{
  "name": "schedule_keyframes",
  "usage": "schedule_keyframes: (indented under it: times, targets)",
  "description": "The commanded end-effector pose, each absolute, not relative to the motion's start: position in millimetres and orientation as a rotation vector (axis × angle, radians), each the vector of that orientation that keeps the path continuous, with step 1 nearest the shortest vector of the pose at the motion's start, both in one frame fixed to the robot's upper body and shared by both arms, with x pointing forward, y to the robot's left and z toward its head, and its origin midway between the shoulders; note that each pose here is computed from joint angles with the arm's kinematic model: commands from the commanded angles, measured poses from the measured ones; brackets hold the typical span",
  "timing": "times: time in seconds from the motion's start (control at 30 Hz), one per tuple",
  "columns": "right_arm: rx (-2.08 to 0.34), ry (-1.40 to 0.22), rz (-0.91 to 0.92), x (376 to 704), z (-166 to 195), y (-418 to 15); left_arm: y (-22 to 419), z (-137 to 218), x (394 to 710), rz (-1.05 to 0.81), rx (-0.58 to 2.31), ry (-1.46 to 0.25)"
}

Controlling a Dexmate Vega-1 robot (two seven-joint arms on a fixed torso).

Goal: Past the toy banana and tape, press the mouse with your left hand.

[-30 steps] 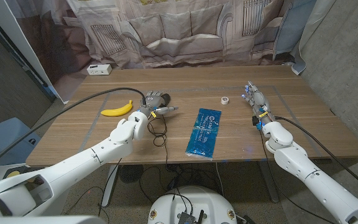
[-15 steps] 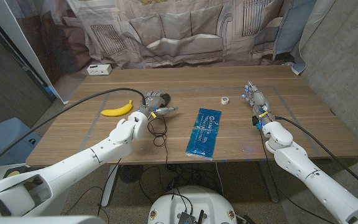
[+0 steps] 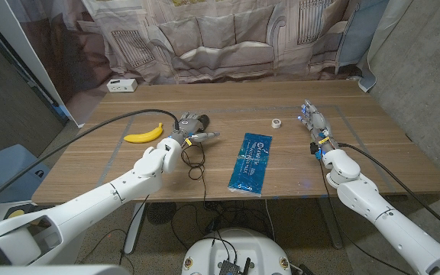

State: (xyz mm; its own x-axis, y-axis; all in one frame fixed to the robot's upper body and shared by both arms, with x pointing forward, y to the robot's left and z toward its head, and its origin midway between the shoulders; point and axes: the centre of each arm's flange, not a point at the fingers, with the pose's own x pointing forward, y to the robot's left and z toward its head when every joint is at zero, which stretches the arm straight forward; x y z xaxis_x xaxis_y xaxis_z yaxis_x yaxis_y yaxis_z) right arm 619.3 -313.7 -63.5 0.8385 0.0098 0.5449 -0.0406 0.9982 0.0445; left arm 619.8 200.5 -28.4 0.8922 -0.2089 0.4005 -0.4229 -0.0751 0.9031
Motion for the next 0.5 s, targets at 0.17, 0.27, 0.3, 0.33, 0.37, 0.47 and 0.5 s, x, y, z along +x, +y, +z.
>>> schedule_keyframes:
  times: [0.17, 0.27, 0.3, 0.33, 0.37, 0.47, 0.5]
  targets:
    - [0.060, -0.581, 0.017, 616.4, -67.7, -316.5, 199.4, -21.6, 613.3, 0.221, 1.652, -0.521]
    - [0.066, -0.581, 0.014, 615.9, -68.1, -316.7, 199.2, -20.3, 612.0, 0.226, 1.651, -0.527]
    - [0.067, -0.581, 0.014, 615.8, -68.2, -316.7, 199.2, -19.9, 611.5, 0.229, 1.650, -0.529]
    - [0.064, -0.582, 0.015, 615.6, -68.3, -316.6, 199.1, -19.5, 611.0, 0.231, 1.650, -0.531]
    - [0.069, -0.580, 0.014, 615.4, -68.3, -316.5, 199.1, -19.0, 610.4, 0.233, 1.650, -0.532]
    - [0.066, -0.582, 0.014, 614.9, -68.5, -316.5, 199.2, -17.7, 608.3, 0.242, 1.645, -0.543]
    - [0.063, -0.584, 0.014, 614.7, -68.5, -316.5, 199.3, -17.3, 607.7, 0.243, 1.644, -0.545]
